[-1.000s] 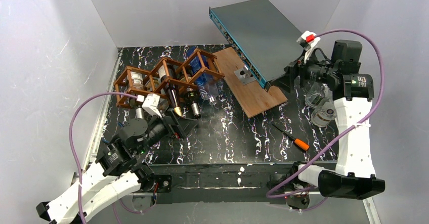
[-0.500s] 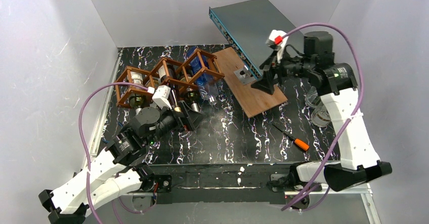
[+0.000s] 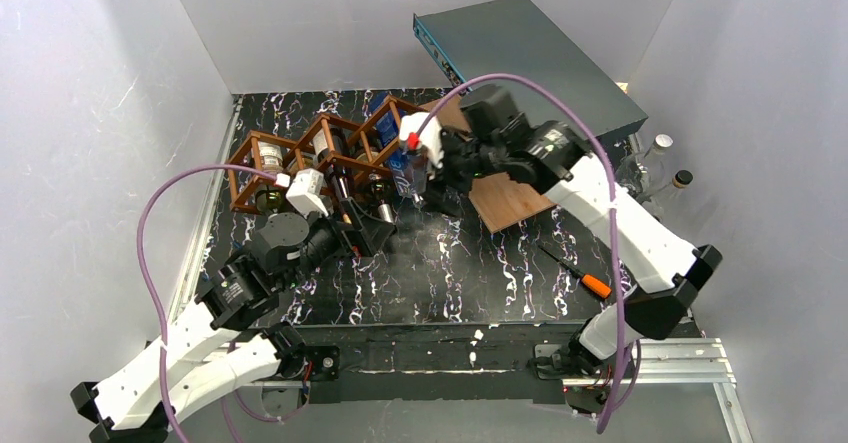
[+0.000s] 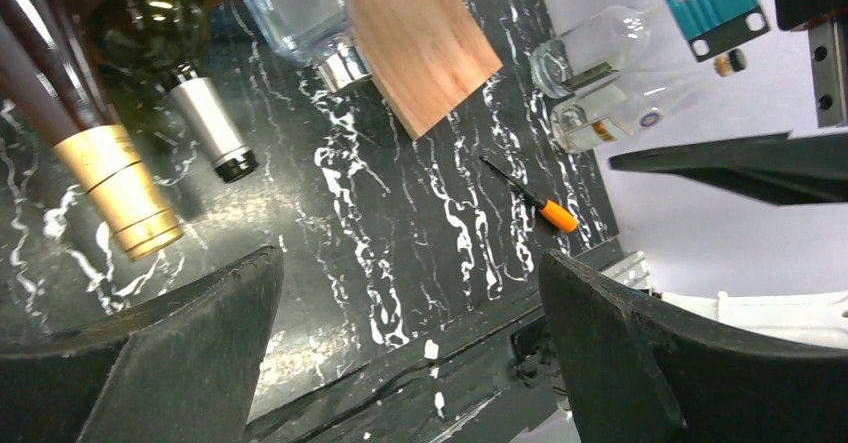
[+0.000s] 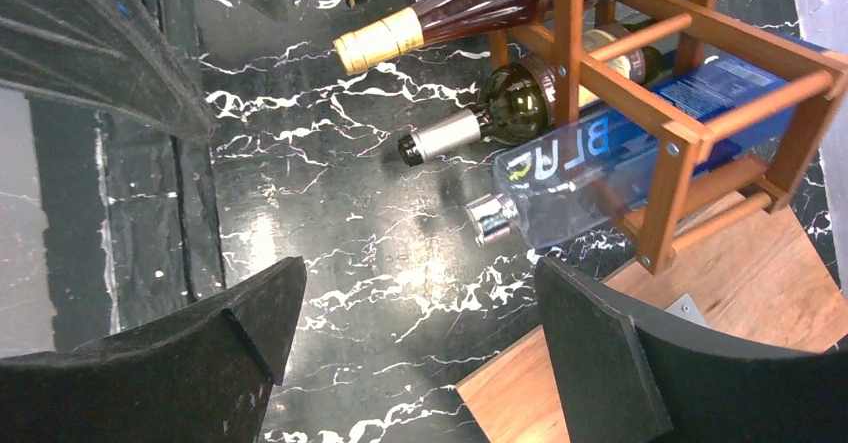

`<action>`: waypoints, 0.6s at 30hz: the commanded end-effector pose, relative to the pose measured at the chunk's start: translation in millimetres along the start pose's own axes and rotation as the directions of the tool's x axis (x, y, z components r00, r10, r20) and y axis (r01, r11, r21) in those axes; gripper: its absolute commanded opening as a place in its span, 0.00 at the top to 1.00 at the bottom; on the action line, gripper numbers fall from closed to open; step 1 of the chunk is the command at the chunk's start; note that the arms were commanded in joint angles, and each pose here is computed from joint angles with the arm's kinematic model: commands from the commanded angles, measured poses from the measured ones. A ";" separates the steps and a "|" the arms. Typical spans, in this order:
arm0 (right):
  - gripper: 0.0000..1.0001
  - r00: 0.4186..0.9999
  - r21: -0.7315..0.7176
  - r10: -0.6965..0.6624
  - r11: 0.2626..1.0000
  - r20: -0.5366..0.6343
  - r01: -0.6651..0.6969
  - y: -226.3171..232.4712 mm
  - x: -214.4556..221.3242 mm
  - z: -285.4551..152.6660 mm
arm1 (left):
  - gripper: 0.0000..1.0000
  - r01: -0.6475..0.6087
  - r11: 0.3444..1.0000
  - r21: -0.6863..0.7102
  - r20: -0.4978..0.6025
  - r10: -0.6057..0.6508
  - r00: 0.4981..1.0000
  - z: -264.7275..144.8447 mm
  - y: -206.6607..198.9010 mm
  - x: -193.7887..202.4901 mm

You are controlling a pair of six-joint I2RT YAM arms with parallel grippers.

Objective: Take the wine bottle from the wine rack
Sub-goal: Pick up the wine bottle from the wine rack.

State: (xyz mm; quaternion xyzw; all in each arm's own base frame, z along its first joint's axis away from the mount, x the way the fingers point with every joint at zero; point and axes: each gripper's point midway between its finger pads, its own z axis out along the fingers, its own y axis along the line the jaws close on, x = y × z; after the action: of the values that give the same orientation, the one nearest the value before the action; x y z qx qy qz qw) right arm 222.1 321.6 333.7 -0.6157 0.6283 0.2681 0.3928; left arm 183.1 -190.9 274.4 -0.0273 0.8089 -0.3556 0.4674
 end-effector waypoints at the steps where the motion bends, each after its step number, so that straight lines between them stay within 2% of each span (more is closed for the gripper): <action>1: 0.06 0.996 0.146 -0.075 0.986 -0.056 0.083 -18.4 -9.2 19.9 | 0.02 -0.024 0.996 -0.082 0.044 0.028 0.999 -13.7 17.2 -10.2; 6: 0.06 0.993 0.257 -0.031 0.964 -0.116 0.060 -33.5 -1.4 50.6 | 0.02 -0.013 0.993 -0.118 0.066 0.021 0.998 -22.2 31.8 -7.7; 10: 0.03 0.991 0.362 0.067 0.932 -0.118 -0.020 -46.7 8.3 73.7 | 0.02 -0.003 0.992 -0.129 0.086 0.015 0.996 -31.2 39.6 -7.6; 15: 0.02 0.963 0.555 0.267 0.807 -0.039 -0.202 -69.8 25.7 96.9 | 0.02 0.011 0.992 -0.127 0.104 0.002 0.995 -39.2 45.9 -6.1; 18: 0.02 0.956 0.643 0.292 0.738 -0.029 -0.206 -76.5 34.1 103.6 | 0.02 0.018 0.992 -0.122 0.108 -0.005 0.994 -42.2 47.9 -4.4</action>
State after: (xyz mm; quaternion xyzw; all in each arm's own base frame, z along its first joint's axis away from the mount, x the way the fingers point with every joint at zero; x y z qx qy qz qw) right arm 290.5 376.1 249.8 -0.4881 0.7557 0.0902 0.4272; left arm 166.8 -139.3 271.9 -0.0686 0.7986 -0.3233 0.5031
